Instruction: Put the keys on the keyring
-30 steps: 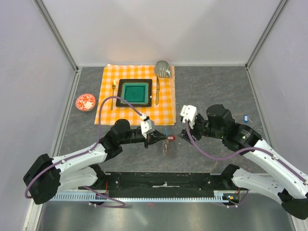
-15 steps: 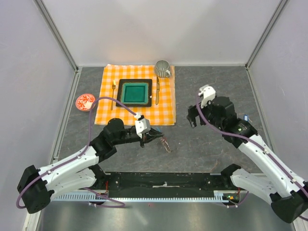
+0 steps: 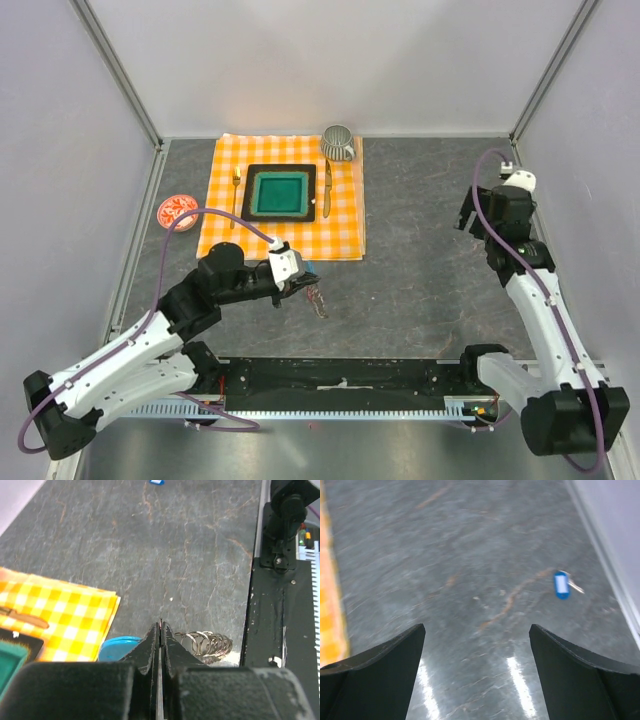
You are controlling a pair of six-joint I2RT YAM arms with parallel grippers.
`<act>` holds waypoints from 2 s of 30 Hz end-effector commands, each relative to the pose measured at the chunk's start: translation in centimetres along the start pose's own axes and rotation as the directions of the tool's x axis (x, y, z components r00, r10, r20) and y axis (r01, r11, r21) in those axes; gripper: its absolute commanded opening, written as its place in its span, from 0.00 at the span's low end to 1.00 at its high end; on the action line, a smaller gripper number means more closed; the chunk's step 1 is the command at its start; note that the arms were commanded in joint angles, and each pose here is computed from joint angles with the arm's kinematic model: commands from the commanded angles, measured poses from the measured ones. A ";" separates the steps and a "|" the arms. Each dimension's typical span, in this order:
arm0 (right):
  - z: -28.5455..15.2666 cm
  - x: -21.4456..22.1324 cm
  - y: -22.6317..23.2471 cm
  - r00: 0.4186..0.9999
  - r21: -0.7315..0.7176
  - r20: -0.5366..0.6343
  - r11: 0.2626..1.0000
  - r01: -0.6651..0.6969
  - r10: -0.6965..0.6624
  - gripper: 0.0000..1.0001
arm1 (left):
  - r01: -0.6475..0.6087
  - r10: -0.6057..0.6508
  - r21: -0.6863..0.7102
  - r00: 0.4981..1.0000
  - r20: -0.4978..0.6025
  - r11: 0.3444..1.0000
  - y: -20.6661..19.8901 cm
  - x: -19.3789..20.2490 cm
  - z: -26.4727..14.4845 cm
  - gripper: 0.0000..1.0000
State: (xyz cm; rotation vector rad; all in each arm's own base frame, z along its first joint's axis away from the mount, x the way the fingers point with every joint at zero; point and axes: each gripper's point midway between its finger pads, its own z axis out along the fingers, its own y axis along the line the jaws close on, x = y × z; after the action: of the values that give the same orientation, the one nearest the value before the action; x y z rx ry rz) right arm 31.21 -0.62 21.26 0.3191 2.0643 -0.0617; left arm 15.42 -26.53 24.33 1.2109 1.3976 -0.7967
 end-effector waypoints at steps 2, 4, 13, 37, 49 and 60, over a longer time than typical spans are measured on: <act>2.9 1.3 -6.3 0.994 0.269 -0.027 0.958 -0.096 0.108 0.91 | -0.030 0.029 -0.089 0.999 -0.013 0.996 1.5 -1.4 -1.5 0.02; 3.8 1.5 -8.6 0.986 0.344 -0.030 0.927 -0.146 0.166 0.89 | -0.039 0.035 -0.121 0.999 -0.033 0.992 2.1 -1.1 -1.6 0.02; 9.3 2.1 -14.4 0.961 0.567 -0.030 0.797 -0.211 0.275 0.64 | -0.010 -0.014 -0.263 0.996 -0.092 0.965 4.3 0.1 -2.7 0.02; 18.1 6.4 -17.9 0.913 0.734 -0.187 0.670 -0.116 0.363 0.36 | -0.029 -0.012 -0.336 0.993 -0.120 0.942 5.9 1.1 -3.0 0.02; 18.8 8.2 -18.0 0.902 0.739 -0.232 0.669 -0.081 0.365 0.29 | -0.027 -0.012 -0.329 0.993 -0.118 0.944 5.8 1.1 -2.9 0.02; 18.2 9.0 -18.2 0.896 0.746 -0.250 0.663 -0.064 0.367 0.20 | -0.026 -0.011 -0.324 0.993 -0.113 0.946 5.8 1.1 -2.9 0.02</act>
State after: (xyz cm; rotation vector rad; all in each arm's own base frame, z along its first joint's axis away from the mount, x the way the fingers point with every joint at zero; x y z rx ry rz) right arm 38.12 -19.21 2.56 1.1466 2.3025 -0.7252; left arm 19.65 -21.75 22.50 1.0366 1.6268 -0.4717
